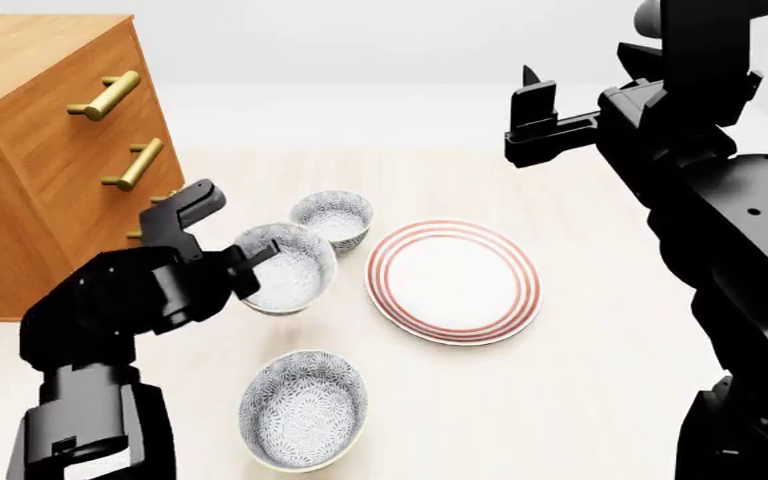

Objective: Stack the bowl in the middle on the bowl at the back.

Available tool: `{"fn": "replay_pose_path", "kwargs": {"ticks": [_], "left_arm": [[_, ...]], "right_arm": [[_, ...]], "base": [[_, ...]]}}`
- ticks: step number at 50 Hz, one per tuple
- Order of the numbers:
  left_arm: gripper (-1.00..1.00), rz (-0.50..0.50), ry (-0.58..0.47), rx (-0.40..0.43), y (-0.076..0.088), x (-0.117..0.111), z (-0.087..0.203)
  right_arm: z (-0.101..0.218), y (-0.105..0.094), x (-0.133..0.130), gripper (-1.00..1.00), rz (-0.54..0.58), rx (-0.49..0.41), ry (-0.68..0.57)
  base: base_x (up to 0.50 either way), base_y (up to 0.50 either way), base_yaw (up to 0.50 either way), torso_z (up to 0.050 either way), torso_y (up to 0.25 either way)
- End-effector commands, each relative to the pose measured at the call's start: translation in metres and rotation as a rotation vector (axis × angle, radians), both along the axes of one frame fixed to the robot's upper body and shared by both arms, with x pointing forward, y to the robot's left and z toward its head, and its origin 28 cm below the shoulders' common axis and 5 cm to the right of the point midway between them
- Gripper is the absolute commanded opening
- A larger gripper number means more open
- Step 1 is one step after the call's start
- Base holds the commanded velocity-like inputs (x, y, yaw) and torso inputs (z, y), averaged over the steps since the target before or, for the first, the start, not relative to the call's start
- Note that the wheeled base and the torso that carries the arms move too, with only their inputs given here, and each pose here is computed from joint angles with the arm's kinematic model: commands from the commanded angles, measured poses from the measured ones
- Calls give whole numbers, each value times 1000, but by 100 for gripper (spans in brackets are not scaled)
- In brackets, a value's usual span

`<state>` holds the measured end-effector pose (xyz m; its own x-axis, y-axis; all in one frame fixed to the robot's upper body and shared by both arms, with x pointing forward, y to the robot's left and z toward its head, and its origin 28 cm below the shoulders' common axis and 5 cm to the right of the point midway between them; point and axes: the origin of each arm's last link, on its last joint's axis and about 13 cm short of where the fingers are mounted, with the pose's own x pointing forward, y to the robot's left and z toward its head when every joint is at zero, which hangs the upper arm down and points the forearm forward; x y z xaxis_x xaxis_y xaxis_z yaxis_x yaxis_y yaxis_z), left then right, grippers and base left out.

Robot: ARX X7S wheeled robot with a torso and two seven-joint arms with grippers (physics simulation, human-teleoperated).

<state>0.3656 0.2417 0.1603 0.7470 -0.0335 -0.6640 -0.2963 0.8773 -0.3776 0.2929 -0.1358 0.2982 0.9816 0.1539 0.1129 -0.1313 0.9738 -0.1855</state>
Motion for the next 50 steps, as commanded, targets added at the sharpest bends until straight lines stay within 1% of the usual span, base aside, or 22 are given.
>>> {"fn": "replay_pose_path", "kwargs": {"ticks": [1, 6, 11, 19, 32, 37, 50], "left_arm": [[-100, -26, -23, -72, 5, -20, 30], [-100, -62, -44, -93, 10, -38, 51], [-100, -75, -69, -112, 15, -54, 69], [-100, -109, -99, -124, 19, -78, 86], [-100, -177, -72, -130, 20, -106, 93], [-100, -219, -59, -130, 20, -117, 95], [-100, -284, -28, -106, 16, -129, 86]], "right_arm": [[0, 0, 0, 100, 0, 1, 0], [0, 1, 0, 100, 1, 1, -2], [0, 2, 1, 100, 5, 2, -4], [0, 3, 0, 100, 8, 2, -7], [0, 3, 0, 100, 10, 4, -8], [1, 4, -1, 100, 13, 4, -9], [1, 4, -2, 100, 15, 5, -11]], "base": [[0, 0, 0, 0, 0], [0, 0, 0, 0, 0], [0, 0, 0, 0, 0], [0, 0, 0, 0, 0], [0, 0, 0, 0, 1], [0, 0, 0, 0, 0], [0, 0, 0, 0, 0]]}}
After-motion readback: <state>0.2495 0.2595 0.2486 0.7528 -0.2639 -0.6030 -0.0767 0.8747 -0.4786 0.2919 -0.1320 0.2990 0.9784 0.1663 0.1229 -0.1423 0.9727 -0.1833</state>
